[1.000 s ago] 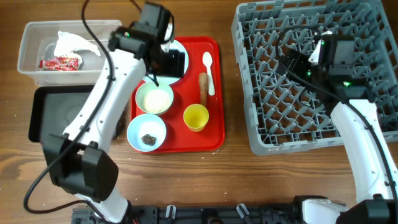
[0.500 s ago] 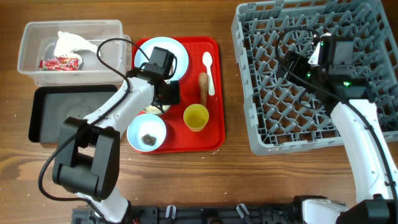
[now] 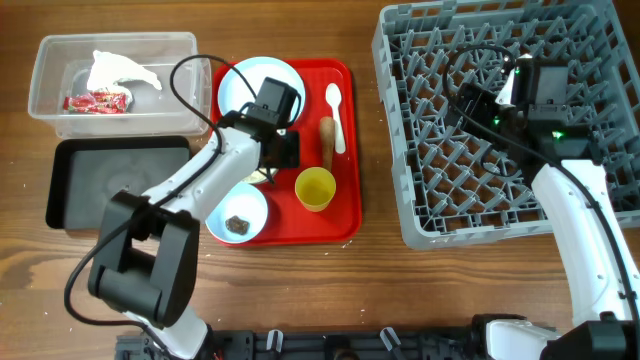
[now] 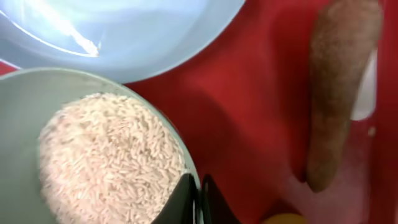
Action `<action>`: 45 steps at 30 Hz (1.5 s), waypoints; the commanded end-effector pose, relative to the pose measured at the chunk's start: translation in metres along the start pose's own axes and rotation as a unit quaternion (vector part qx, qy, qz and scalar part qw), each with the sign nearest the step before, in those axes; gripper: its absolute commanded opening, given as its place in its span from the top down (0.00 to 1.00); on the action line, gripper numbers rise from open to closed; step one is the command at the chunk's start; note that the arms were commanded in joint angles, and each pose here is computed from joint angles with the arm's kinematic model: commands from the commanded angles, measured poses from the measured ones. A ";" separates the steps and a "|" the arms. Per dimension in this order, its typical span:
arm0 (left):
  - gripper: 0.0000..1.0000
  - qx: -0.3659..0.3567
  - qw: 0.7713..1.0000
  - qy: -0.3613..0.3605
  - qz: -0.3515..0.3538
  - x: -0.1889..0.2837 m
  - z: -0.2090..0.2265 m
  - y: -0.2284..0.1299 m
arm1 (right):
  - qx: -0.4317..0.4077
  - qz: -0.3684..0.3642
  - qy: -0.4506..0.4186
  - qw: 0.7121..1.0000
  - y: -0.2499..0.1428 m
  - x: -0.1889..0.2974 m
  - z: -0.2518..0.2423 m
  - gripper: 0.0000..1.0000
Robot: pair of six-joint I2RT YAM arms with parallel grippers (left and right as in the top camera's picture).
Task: Sort waste into correct bins and load items into the dishwasher rack
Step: 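Grasp the green bowl and pour rice onto the black tray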
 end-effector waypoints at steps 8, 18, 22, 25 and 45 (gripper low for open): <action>0.96 0.106 0.985 -0.122 -0.063 0.113 0.050 0.054 | 0.006 -0.012 -0.007 1.000 0.008 0.000 -0.001 0.00; 0.96 0.279 0.925 -0.259 -0.011 0.087 0.222 0.071 | 0.006 -0.012 -0.007 1.000 0.007 0.000 -0.001 0.00; 0.96 0.323 0.862 -0.391 -0.005 0.077 0.261 0.070 | 0.006 -0.011 -0.007 1.000 0.007 0.000 -0.001 0.00; 0.96 0.348 0.800 -0.489 -0.014 0.080 0.285 0.068 | 0.006 -0.011 -0.007 1.000 0.007 0.000 -0.001 0.00; 0.96 0.486 0.638 -0.596 0.039 0.114 0.317 0.053 | 0.005 0.000 0.003 1.000 0.004 0.000 0.001 0.00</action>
Point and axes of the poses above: each gripper's point midway between its finger pads, its own x axis back along the fingers, its own z axis along the line the jaws close on, y = z × x, the point moved 8 cm from there along x, back along the fingers, and after that the axes turned 15 degrees about x, right-handed, at the moved point
